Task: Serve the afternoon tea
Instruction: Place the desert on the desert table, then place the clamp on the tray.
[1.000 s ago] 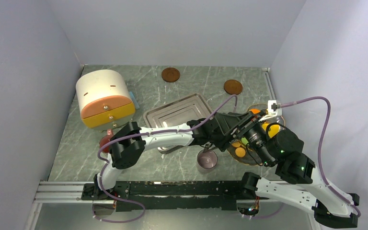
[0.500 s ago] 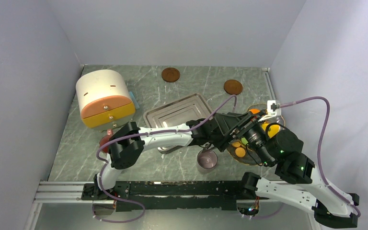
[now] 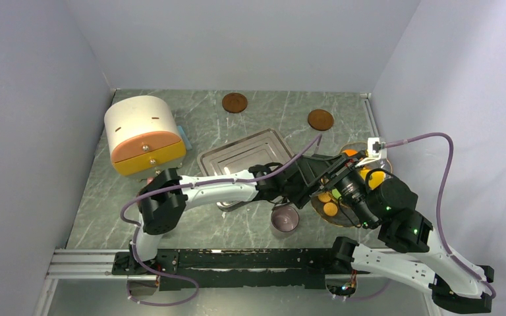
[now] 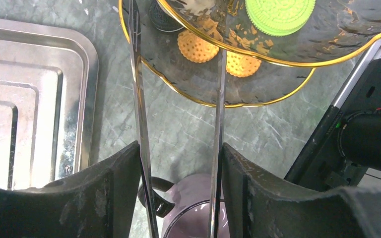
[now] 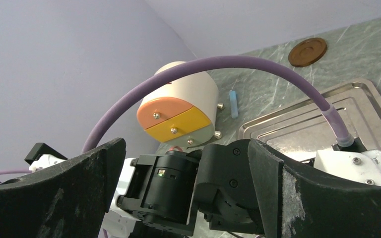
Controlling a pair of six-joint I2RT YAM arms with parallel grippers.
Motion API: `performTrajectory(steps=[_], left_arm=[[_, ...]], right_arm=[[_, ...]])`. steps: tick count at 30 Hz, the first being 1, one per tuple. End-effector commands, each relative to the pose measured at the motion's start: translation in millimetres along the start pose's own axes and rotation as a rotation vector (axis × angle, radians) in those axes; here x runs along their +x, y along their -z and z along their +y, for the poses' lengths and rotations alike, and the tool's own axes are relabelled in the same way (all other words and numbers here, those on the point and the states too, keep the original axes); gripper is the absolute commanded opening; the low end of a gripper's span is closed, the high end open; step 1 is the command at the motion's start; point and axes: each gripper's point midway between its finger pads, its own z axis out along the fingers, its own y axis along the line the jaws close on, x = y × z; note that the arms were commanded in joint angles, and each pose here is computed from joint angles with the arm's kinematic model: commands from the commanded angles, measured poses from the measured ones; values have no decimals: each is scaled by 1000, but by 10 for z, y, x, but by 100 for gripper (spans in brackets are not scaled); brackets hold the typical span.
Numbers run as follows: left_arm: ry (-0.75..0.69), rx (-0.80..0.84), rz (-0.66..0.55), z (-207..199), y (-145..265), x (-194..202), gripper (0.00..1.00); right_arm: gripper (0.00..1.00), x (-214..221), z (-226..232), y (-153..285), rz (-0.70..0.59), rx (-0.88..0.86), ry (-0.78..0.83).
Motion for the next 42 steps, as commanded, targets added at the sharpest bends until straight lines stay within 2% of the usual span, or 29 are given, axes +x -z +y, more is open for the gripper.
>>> performTrajectory(steps=[1, 25, 33, 42], left_arm=[[18, -9, -34, -22, 198, -130, 61], [124, -124, -45, 275, 618, 29, 55], [195, -244, -47, 597, 849, 143, 53], [331, -419, -23, 1008, 1190, 539, 52]], right_arm=[[98, -69, 42, 11, -24, -15, -20], [98, -34, 47, 2, -13, -18, -26], [98, -9, 32, 0, -10, -16, -27], [98, 17, 31, -10, -5, -19, -23]])
